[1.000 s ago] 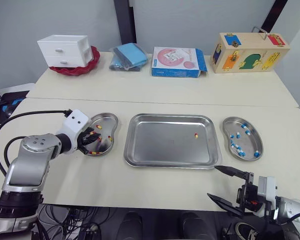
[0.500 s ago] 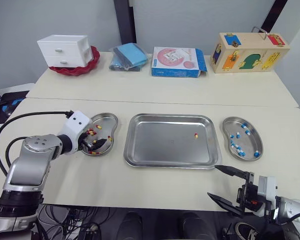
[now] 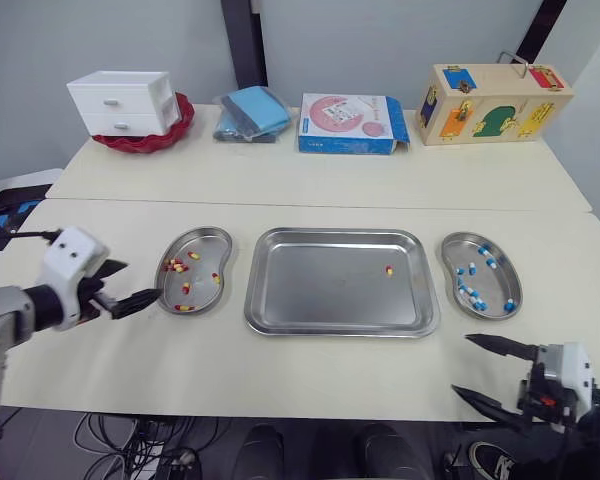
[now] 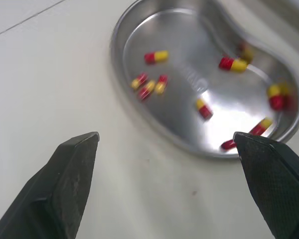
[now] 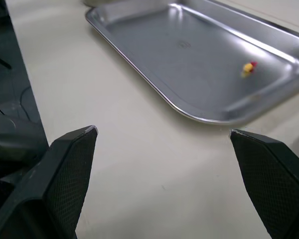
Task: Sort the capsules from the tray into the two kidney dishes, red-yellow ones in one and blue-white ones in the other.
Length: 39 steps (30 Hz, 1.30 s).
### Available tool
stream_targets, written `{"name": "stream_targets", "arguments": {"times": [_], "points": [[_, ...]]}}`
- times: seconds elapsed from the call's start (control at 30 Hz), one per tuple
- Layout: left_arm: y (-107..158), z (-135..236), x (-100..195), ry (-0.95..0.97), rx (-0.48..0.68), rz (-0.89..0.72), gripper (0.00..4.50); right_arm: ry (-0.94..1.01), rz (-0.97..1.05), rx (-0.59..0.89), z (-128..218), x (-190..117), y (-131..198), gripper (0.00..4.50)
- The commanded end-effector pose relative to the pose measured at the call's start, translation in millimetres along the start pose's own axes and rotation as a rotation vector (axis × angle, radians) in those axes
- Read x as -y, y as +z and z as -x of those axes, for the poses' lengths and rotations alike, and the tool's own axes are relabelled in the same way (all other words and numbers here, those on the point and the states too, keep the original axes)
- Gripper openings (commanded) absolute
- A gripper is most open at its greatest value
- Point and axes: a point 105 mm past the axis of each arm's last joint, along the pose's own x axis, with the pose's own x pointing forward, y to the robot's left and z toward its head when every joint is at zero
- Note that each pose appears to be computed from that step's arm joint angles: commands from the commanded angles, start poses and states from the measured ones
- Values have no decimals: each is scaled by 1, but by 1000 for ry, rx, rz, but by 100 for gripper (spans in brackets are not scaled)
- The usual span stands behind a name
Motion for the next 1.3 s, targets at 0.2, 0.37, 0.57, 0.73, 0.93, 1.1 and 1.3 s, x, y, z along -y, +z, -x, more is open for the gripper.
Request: {"name": "stream_targets", "arguments": {"times": [0.2, 0.37, 0.57, 0.73, 0.93, 1.1, 1.3], "points": [[-33, 33, -31, 110, -98, -28, 449, -94, -17, -96, 30, 24, 0, 450], [-36, 30, -28, 101, -97, -18, 449, -100, -17, -104, 32, 28, -1, 450], [-32, 26, -23, 87, -86, -18, 449, -85, -15, -90, 27, 24, 0, 450], [-13, 15, -9, 24, -41, -41, 449, -47, -31, -48, 16, 5, 2, 450], [53, -15, 33, -174, 105, -115, 449, -54, -11, 97, -8, -19, 19, 450], [104, -49, 79, -390, 220, -217, 449, -97, -10, 208, -27, -34, 25, 450], [137, -92, 139, -599, 301, -358, 449, -157, 4, 265, -42, -46, 22, 450]]}}
